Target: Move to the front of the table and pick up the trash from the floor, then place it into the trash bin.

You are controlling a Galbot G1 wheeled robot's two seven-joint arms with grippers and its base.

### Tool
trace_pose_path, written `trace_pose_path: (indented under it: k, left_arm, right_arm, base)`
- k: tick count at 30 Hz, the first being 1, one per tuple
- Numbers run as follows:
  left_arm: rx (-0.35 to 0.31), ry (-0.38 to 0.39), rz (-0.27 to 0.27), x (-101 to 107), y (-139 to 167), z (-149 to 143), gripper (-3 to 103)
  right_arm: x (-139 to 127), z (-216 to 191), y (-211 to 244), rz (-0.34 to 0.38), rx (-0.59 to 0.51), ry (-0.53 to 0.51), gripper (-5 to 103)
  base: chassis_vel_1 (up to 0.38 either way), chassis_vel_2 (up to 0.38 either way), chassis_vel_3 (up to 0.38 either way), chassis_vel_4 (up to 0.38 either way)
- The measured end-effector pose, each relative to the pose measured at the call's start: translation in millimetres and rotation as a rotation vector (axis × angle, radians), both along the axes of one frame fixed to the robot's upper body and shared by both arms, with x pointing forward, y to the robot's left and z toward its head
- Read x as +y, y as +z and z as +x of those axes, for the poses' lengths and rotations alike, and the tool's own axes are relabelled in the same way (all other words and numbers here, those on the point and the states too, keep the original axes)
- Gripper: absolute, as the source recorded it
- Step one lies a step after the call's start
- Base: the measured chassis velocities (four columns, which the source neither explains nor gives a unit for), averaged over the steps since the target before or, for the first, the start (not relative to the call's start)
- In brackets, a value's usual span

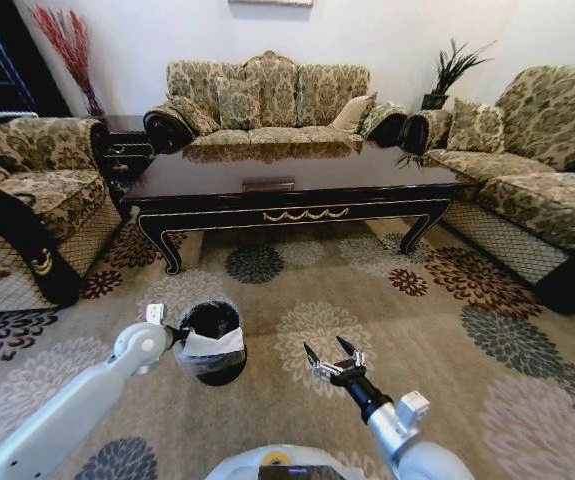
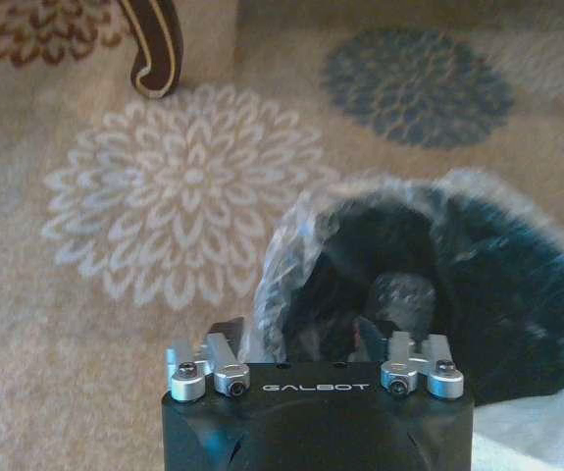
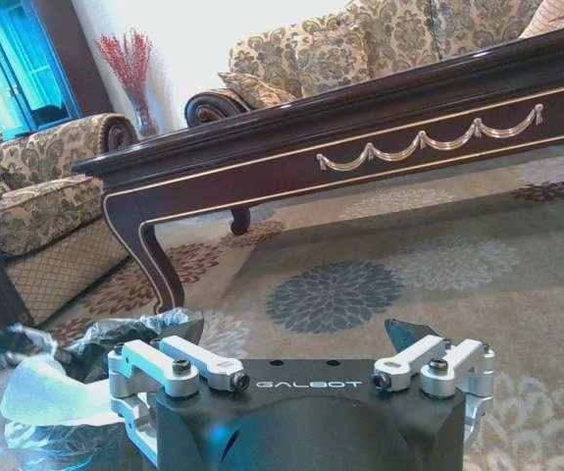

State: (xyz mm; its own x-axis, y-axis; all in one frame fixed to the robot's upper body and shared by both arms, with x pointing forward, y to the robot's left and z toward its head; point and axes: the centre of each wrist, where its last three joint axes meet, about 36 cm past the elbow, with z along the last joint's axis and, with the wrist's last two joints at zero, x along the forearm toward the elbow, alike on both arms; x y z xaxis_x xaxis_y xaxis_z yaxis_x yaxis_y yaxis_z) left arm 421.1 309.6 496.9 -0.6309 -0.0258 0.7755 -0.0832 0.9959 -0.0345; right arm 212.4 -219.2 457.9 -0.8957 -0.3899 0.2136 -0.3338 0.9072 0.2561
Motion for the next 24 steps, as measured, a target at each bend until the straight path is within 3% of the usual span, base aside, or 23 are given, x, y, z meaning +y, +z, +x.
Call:
trace_pose_path:
  k: [1,3,7,14,17,18,19,20,22,23,24]
  left_arm:
    - [-0.023,-0.003,-0.011,0.7,10.9,-5.4,77]
    - [-0.040,-0.007,-0.018,2.0,18.0,-9.5,77]
    - [-0.106,-0.012,-0.029,9.9,35.1,-29.5,97]
    - [-0.193,0.020,-0.021,24.2,37.6,-59.9,100]
    - [-0.294,0.091,-0.085,38.8,37.2,-78.4,100]
    - [-0.294,0.091,-0.085,38.8,37.2,-78.4,100]
    - [-0.337,0.112,-0.100,42.6,35.5,-85.5,100]
    - [-0.370,0.125,-0.102,44.6,33.9,-90.4,100]
    - [-0.499,0.160,-0.066,48.4,23.9,-107.4,100]
    - [-0.499,0.160,-0.066,48.4,23.9,-107.4,100]
    - [-0.580,0.176,-0.040,49.0,17.6,-115.9,100]
  right_arm:
    - [0.1,-0.3,-0.5,0.000,0.002,-0.002,100]
    - [0.0,-0.6,-0.9,0.000,0.003,-0.004,100]
    - [-0.2,-0.1,-4.2,0.000,0.003,-0.015,100]
    - [-1.9,1.6,-7.0,0.003,-0.007,-0.039,100]
    - [-6.3,0.8,-9.4,-0.001,-0.020,-0.062,100]
    - [-6.3,0.8,-9.4,-0.001,-0.020,-0.062,100]
    - [-7.7,0.5,-10.5,0.000,-0.026,-0.070,100]
    - [-8.8,0.5,-11.5,0.000,-0.033,-0.077,100]
    - [-11.5,0.3,-14.7,0.016,-0.075,-0.096,100]
    - [-11.5,0.3,-14.7,0.016,-0.075,-0.096,100]
    - [-11.4,-0.7,-16.0,0.027,-0.110,-0.106,100]
  base:
    - [0.000,0.000,0.000,0.000]
    - [0.000,0.000,0.000,0.000]
    - [0.000,0.000,0.000,0.000]
    - [0.000,0.000,0.000,0.000]
    - [0.000,0.000,0.000,0.000]
    - [0.000,0.000,0.000,0.000]
    - [0.000,0.000,0.000,0.000]
    - [0.000,0.000,0.000,0.000]
    - [0.000,0.000,0.000,0.000]
    - [0.000,0.000,0.000,0.000]
    - [0.000,0.000,0.000,0.000]
